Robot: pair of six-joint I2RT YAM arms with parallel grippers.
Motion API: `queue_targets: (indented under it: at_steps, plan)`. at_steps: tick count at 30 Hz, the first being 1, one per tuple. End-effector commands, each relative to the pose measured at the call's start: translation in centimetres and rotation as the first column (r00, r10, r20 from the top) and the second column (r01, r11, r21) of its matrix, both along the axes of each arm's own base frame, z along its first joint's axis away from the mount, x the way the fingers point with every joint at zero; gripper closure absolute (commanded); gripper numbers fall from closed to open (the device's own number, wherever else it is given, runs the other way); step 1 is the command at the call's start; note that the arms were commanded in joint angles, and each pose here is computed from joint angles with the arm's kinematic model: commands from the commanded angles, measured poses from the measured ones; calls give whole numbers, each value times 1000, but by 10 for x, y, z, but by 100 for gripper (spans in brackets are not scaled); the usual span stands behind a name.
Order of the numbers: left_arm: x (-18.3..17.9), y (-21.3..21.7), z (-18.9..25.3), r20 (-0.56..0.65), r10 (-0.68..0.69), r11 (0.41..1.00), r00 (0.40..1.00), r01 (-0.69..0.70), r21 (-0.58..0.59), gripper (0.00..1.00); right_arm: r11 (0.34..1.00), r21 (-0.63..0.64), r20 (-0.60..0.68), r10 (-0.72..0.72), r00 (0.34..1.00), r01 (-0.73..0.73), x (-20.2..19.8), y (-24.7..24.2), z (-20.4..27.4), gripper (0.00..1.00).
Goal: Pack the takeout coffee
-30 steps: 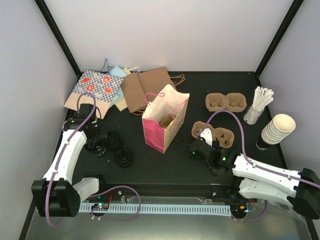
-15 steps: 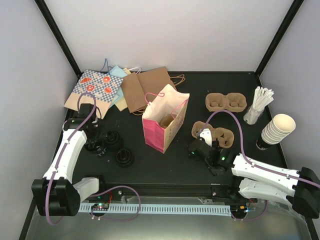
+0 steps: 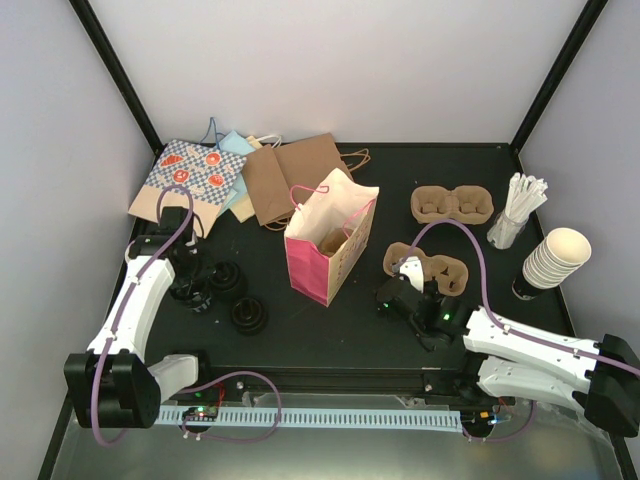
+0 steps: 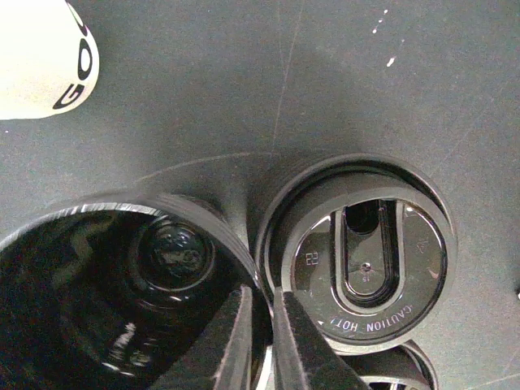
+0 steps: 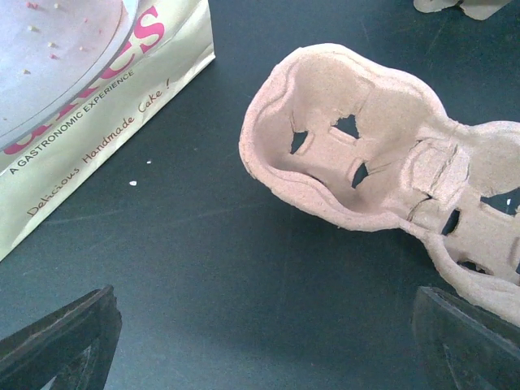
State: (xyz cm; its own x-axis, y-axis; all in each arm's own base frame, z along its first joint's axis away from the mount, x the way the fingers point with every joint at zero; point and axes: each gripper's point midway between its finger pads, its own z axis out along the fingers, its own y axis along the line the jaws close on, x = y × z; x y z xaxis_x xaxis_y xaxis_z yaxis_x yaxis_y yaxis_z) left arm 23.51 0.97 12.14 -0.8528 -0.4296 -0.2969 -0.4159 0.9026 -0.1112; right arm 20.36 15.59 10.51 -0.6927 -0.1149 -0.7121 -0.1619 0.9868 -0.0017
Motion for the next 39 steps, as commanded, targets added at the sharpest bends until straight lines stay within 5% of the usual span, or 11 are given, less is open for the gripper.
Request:
queue_targets:
  at_steps: [1,6,39]
  plan:
    - [2,0,3,1,5,1000,1000,-5,-5,91,999,29,26,-18,1000,17,6,4,11,0]
    - [0,3,5,5,15,1000,1000,-15,5,98,999,28,27,-19,999,18,6,4,11,0]
    - [-16,18,58,87,68,994,994,-75,83,98,999,26,26,-22,999,22,6,3,11,0]
